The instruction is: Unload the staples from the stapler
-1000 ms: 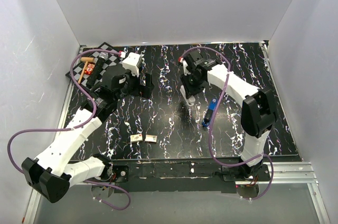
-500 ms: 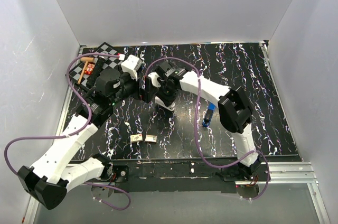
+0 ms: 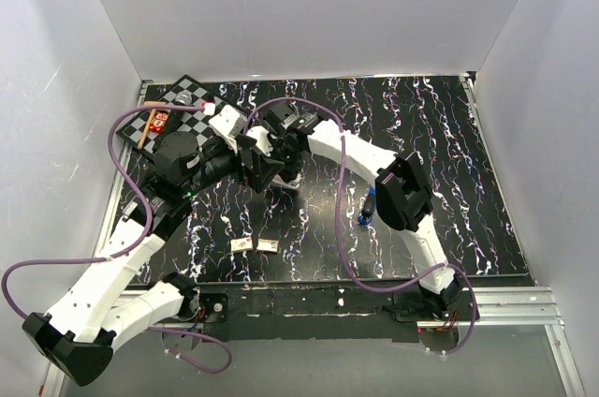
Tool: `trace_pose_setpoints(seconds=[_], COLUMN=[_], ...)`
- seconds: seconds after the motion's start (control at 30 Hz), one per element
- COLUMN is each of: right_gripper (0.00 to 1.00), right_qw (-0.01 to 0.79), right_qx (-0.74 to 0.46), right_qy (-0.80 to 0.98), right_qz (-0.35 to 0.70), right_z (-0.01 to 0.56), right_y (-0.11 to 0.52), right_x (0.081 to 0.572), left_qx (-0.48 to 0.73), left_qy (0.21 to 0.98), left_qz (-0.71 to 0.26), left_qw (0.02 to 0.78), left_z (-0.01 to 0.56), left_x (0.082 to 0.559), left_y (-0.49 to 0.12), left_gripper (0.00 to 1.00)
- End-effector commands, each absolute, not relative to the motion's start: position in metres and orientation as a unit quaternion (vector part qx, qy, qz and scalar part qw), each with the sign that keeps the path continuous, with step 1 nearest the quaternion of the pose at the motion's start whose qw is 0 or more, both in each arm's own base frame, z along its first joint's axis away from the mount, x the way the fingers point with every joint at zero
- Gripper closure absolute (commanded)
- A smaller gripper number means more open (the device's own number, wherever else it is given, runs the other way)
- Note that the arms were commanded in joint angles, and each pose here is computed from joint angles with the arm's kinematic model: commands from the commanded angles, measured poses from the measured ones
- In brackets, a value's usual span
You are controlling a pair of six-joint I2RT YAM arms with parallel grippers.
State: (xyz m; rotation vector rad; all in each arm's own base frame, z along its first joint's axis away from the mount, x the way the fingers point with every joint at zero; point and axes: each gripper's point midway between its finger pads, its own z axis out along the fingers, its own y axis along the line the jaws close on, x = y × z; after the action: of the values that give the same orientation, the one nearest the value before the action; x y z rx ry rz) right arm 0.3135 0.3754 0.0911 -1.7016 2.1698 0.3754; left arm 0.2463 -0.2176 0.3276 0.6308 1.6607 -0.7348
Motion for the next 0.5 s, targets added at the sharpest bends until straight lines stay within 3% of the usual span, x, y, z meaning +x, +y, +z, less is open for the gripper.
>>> trace_pose_setpoints(seconds=[0.0,0.3,0.47], right_gripper=[0.91,0.85,0.73], right_qw=[0.162,0.142,0.140], right_qx=[-0.624,-0.635,-0.633], right_qy=[0.749,0.748,0.751], right_qz=[0.152,0.128,0.123], right_z=[0.090,0.068,0.064], right_y=[0.389,0.390,0.392], right_x=[0.305,0.298,0.296], left_qx=[0.282,0.283,0.284], left_qy=[0.696,0.694,0.697], left_qz=[-0.322,-0.323,-0.321], left_qw=[0.576,0.578,0.575], left_z=[0.331,0.333,0.330], left_x=[0.241,0.240,0.242], left_y=[-0.221,-0.220,-0.221], left_gripper=[0.02,0.02,0.02])
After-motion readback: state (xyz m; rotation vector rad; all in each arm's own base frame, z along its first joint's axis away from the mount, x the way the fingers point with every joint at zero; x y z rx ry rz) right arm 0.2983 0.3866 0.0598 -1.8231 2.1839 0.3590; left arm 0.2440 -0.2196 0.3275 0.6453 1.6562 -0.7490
